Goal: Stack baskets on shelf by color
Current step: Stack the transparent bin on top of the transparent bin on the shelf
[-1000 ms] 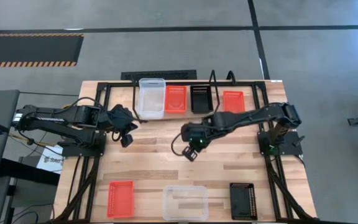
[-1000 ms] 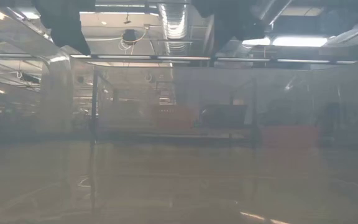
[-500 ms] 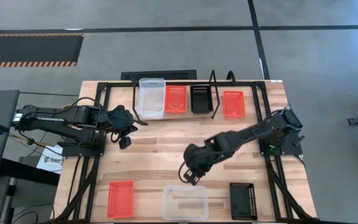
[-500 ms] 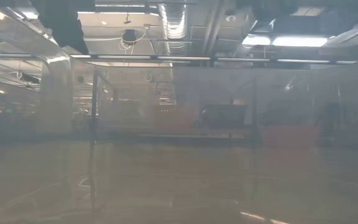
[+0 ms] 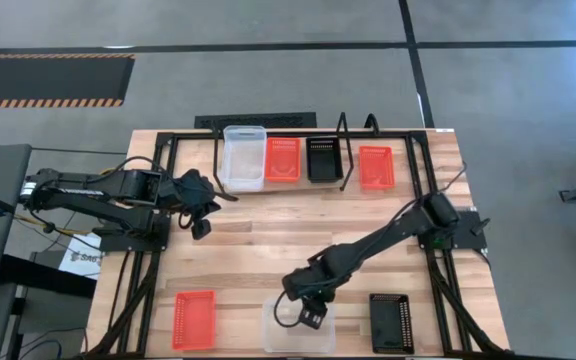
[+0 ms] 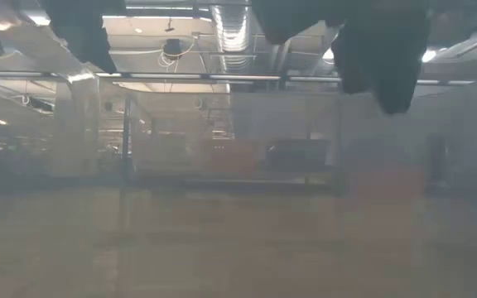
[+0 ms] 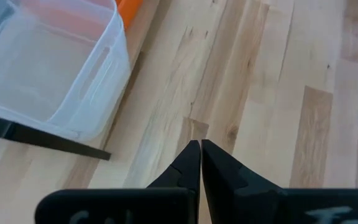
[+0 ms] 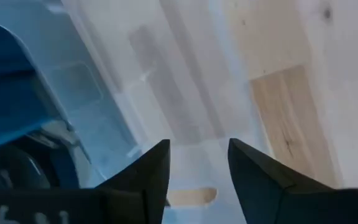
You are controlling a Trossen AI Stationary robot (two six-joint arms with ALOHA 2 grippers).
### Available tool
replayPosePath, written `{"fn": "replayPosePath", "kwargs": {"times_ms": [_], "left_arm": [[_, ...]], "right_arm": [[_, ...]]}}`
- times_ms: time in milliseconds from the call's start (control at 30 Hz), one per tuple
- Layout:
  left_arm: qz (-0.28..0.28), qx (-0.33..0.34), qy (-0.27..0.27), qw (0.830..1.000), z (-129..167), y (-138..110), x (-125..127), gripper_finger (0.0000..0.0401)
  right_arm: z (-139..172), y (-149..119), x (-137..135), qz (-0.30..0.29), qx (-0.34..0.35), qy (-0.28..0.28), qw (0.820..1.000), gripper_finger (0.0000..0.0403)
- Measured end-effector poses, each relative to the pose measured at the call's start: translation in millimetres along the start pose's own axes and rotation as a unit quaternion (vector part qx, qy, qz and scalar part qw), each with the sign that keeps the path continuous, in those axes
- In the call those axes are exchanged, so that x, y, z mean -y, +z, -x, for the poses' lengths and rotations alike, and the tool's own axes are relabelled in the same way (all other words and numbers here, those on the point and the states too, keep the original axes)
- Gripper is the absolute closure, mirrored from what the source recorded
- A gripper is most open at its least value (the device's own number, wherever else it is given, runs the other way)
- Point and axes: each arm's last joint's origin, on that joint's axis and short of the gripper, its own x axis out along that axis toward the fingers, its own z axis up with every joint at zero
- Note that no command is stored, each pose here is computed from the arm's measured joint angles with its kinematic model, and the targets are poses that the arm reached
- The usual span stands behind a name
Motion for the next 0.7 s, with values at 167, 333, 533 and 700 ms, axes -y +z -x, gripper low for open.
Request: {"fn": "replayPosePath", "kwargs": {"times_ms": [167,333,533,700], "left_arm": [[0.016,0.001,0.000,1.000,0.0,0.1,0.1,0.0401],[0.017,0.002,0.000,1.000,0.1,0.4,0.1,0.0401],[0.031,0.005,0.007,0.999,0.1,0.6,-0.3,0.0401],[0.039,0.009,0.016,0.999,0.1,0.7,-0.8,0.0401]], "right_arm": [[-10.4,1.1,4.2,0.053,-0.018,-0.011,0.998,0.0217],[-8.6,3.5,5.5,0.072,-0.017,-0.008,0.997,0.0228],[17.8,12.9,-4.9,0.083,-0.024,0.042,0.995,0.0234],[35.9,17.0,-15.3,0.137,0.001,0.052,0.989,0.0234]]}}
